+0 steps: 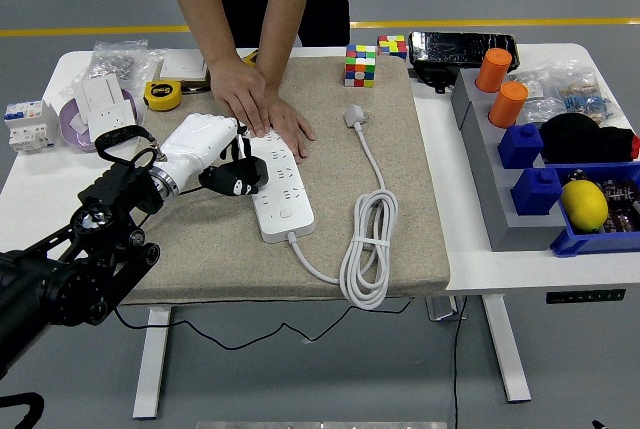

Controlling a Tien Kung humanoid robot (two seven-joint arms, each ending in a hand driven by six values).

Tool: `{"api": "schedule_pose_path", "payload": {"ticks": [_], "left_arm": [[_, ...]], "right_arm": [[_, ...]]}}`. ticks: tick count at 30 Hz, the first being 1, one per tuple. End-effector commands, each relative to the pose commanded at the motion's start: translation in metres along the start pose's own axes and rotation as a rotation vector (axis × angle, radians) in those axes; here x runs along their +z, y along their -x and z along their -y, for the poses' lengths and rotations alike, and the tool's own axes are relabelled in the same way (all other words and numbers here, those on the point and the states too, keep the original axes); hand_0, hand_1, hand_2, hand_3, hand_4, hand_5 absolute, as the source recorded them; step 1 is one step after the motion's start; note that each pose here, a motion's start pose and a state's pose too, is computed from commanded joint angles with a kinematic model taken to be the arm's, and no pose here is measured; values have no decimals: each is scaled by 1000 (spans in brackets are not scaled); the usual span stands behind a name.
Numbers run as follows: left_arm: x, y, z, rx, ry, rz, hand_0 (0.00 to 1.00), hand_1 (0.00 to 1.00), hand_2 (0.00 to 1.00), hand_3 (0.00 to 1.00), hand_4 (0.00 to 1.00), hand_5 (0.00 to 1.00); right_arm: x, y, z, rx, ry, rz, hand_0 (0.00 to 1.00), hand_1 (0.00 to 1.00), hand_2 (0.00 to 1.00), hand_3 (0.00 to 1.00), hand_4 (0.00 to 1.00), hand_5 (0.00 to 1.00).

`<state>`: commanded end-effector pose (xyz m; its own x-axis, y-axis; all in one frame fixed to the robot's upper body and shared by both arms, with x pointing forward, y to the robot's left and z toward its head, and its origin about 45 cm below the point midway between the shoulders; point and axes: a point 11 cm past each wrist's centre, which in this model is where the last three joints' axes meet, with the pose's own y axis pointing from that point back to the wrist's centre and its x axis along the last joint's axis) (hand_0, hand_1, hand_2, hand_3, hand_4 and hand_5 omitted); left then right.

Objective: Pick up the plug,place it near the board,insert it into the board,press the button

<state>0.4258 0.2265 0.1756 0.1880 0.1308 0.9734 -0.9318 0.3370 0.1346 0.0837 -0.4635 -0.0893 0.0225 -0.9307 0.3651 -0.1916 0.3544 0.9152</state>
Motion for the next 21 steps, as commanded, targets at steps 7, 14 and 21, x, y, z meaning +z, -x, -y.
{"api": "schedule_pose_path", "payload": {"ticks": [7,14,21], "left_arm": [[-5,-2,-1,-12,-6,19,427,353,317,380,567,2],[-9,-1,-1,-24,-13,23,427,355,317,380,568,2],[-6,-2,-2,-26,-2,26,427,356,317,381,570,2]], "right_arm": [[-1,-1,0,1,-1,4,833,776,767,797,998,931],[0,0,0,1,0,8,833,777,767,797,998,930],[-1,0,0,2,-2,10,833,777,767,796,998,929]]}}
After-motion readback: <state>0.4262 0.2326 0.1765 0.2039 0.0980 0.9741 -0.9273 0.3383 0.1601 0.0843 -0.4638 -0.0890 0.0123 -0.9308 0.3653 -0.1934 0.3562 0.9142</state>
